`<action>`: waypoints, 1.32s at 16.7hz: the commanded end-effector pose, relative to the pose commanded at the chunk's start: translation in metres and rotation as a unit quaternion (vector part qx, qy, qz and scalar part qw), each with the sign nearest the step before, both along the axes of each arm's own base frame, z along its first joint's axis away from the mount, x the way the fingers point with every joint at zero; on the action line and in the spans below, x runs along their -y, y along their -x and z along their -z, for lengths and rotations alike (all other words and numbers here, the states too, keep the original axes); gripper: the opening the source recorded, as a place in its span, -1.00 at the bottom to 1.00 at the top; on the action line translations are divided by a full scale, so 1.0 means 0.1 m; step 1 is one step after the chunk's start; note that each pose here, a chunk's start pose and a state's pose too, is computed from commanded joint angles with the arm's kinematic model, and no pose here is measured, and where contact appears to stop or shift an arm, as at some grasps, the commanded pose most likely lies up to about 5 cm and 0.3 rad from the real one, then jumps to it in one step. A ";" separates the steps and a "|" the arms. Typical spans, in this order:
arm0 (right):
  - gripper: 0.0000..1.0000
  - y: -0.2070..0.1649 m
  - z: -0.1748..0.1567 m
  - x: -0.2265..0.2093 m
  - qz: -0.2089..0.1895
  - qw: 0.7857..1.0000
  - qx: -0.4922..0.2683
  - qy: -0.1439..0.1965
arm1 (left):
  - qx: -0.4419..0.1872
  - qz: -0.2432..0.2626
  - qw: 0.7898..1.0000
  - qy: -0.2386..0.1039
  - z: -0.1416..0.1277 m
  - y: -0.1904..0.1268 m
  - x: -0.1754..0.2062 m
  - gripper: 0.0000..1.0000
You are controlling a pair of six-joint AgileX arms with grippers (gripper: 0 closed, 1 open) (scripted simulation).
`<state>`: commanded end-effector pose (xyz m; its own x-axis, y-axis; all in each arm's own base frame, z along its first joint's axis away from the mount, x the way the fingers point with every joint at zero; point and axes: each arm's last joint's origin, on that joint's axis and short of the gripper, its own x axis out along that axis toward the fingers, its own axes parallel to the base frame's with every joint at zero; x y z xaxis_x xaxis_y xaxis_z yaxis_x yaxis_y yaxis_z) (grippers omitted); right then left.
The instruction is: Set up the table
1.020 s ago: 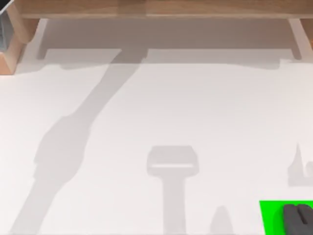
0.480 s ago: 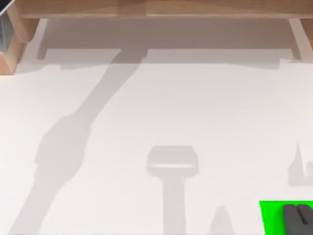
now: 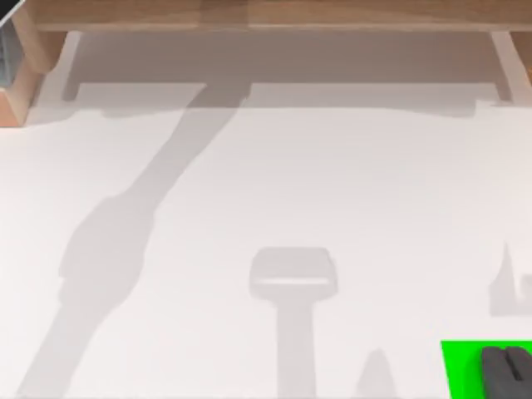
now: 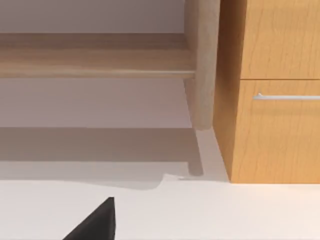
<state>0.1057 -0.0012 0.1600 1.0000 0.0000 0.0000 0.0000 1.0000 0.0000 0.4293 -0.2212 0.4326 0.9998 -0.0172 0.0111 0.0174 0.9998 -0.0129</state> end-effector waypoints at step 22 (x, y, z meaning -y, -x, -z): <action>1.00 0.00 0.00 0.00 0.000 1.000 0.000 0.000 | 0.006 -0.001 1.000 -0.001 -0.19 0.40 -0.05 -1.00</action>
